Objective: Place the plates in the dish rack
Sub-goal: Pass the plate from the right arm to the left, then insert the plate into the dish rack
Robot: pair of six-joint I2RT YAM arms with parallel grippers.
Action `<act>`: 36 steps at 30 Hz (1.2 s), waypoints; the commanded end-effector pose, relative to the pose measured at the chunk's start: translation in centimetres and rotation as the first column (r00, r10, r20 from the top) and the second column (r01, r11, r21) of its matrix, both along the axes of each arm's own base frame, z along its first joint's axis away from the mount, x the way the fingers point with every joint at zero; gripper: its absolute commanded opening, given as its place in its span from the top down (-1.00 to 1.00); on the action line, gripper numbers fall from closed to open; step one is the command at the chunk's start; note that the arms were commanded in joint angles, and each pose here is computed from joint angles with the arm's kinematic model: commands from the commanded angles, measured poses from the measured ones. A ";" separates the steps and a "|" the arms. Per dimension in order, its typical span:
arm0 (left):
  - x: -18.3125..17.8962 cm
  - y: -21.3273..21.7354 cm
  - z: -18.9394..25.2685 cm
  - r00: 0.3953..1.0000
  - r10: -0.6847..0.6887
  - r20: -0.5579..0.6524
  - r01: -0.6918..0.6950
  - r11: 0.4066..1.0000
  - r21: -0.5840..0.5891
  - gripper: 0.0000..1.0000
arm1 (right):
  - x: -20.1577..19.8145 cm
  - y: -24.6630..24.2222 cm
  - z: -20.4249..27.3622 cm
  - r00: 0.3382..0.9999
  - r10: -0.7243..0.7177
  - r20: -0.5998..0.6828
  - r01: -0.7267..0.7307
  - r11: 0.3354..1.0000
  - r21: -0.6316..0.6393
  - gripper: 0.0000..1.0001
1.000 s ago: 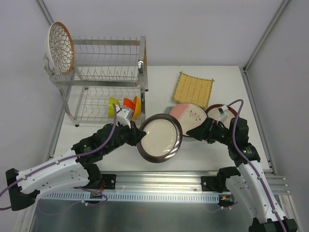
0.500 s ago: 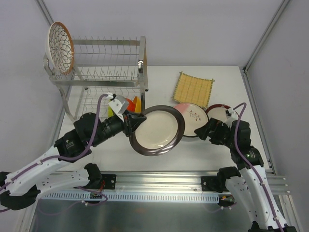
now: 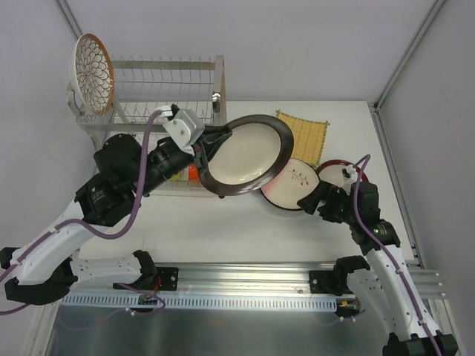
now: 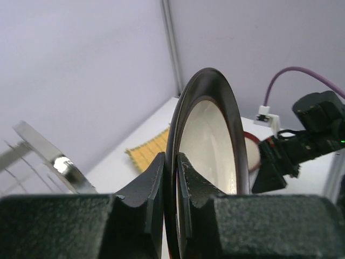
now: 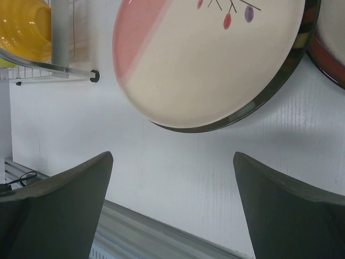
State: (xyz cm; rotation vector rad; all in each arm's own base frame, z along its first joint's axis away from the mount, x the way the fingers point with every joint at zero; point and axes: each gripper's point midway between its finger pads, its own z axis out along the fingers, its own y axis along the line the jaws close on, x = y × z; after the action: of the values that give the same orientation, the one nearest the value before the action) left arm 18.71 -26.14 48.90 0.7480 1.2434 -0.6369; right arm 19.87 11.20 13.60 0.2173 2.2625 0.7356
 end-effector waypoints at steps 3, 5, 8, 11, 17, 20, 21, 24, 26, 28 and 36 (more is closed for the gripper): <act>0.2 4.6 13.3 0.934 0.197 0.299 -0.129 0.964 -0.232 1.00 | 0.8 0.7 0.4 0.999 0.026 0.025 -0.026 0.999 0.021 -0.99; 0.9 5.3 15.2 0.907 0.263 0.328 -0.183 0.949 -0.256 1.00 | 0.9 0.9 0.4 0.999 0.032 0.020 -0.033 0.999 0.024 -0.99; 2.2 7.2 17.6 0.838 0.406 0.366 -0.311 0.905 -0.290 1.00 | 1.2 0.9 0.2 0.999 0.035 0.009 -0.035 0.999 0.021 -0.99; 3.4 10.0 19.8 0.716 0.565 0.410 -0.474 0.825 -0.308 1.00 | 1.4 1.1 0.4 0.999 0.047 0.005 -0.047 0.999 0.014 -0.99; 4.6 14.4 22.1 0.516 0.725 0.457 -0.653 0.678 -0.337 1.00 | 2.3 1.3 1.1 0.998 0.070 0.007 -0.070 0.998 -0.012 -0.99; 5.9 16.7 22.3 0.447 0.771 0.454 -0.723 0.610 -0.325 1.00 | 2.6 1.5 1.2 0.997 0.083 -0.003 -0.083 0.996 -0.022 -0.99; 6.1 17.7 22.5 0.427 0.785 0.449 -0.737 0.590 -0.329 1.00 | 2.8 1.6 1.6 0.996 0.088 0.003 -0.088 0.996 -0.024 -0.99; 7.6 19.5 22.0 0.363 0.811 0.460 -0.796 0.526 -0.299 1.00 | 3.1 1.9 1.6 0.995 0.099 -0.006 -0.099 0.995 -0.026 -0.99; 8.5 21.0 21.7 0.308 0.824 0.475 -0.836 0.473 -0.278 1.00 | 3.2 2.1 1.6 0.994 0.104 -0.011 -0.105 0.994 -0.026 -0.99; 9.3 23.2 21.4 0.244 0.842 0.482 -0.879 0.402 -0.256 1.00 | 3.5 2.2 1.7 0.994 0.113 -0.010 -0.113 0.993 -0.031 -0.99; 11.9 26.8 19.4 0.206 0.831 0.517 -0.929 0.332 -0.162 1.00 | 3.7 3.2 1.2 0.987 0.157 -0.025 -0.158 0.986 -0.048 -0.99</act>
State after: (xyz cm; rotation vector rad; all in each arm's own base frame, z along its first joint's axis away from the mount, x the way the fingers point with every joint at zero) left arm 33.55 -0.32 63.23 0.2334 1.1699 0.7379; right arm 22.35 13.58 12.68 0.0947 2.4028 0.7397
